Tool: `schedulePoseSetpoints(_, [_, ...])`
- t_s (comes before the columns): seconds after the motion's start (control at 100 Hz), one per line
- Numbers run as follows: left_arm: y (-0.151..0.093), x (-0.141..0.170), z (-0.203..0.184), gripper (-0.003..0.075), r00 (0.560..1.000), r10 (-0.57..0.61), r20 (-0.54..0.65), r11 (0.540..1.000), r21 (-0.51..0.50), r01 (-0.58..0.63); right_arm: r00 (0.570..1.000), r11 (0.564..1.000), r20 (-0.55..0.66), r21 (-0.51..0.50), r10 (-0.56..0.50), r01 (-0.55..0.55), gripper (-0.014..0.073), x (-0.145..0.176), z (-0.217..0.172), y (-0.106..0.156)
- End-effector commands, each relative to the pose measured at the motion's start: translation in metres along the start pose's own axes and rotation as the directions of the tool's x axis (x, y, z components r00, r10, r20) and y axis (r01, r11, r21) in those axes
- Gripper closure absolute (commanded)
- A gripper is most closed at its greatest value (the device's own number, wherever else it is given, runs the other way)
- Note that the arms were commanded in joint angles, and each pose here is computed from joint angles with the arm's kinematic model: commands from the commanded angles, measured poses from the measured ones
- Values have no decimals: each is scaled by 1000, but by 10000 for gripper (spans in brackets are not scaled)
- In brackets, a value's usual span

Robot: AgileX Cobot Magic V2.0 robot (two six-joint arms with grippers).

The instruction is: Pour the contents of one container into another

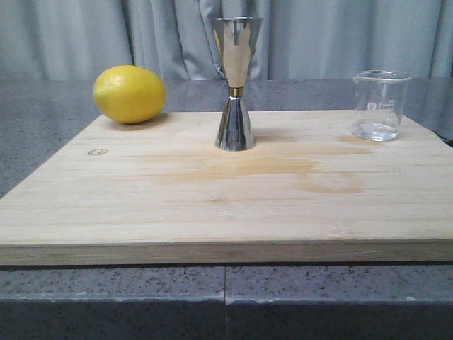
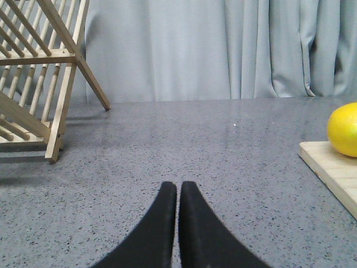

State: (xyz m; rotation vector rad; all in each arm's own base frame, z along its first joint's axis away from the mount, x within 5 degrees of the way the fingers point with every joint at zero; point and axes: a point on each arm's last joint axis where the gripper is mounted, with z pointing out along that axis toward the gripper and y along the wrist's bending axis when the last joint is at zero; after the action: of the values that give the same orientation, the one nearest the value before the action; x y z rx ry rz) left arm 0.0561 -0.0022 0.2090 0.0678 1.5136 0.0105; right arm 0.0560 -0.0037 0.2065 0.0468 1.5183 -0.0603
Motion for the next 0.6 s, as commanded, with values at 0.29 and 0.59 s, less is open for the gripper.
schedulePoseSetpoints(0.29, [0,2,-1,739,998,-15,67,1000,-7,15,989,999,139,6,-42,41,666,-10,-2,0])
schedulePoseSetpoints(0.59, [0,2,-1,739,998,-15,67,1000,-7,15,989,999,139,6,-42,41,666,-10,-2,0])
